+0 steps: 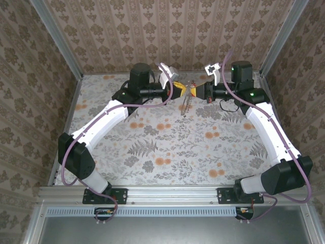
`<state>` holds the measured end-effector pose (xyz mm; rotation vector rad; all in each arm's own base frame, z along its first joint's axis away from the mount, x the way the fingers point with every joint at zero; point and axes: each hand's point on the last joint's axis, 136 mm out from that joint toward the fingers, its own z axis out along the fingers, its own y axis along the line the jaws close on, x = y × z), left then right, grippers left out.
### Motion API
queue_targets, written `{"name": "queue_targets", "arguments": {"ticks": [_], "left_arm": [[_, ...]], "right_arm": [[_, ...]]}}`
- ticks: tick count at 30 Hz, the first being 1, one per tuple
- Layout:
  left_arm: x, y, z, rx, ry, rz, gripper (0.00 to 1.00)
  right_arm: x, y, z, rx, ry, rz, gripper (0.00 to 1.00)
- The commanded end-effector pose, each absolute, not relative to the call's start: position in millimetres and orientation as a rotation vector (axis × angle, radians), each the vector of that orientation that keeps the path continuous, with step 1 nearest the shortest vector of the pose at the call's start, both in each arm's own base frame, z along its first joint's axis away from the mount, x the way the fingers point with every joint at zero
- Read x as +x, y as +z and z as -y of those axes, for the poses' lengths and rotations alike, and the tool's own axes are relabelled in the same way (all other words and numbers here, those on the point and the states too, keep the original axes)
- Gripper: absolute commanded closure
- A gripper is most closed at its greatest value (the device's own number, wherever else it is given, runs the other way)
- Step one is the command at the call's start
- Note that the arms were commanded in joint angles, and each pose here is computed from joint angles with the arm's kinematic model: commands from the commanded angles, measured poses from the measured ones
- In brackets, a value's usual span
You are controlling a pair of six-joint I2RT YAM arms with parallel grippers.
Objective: Put the keys on the keyring
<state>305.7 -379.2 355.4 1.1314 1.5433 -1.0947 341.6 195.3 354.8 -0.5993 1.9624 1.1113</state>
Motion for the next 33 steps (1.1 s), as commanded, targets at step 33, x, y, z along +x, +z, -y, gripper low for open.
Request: {"name": "queue_targets", "arguments": {"ticks": [33], "left_arm": [[309, 391, 371, 1.055, -1.139, -1.431, 1.0]], "right_arm": [[326, 344, -197, -0.631, 1.135, -1.94, 1.0]]}}
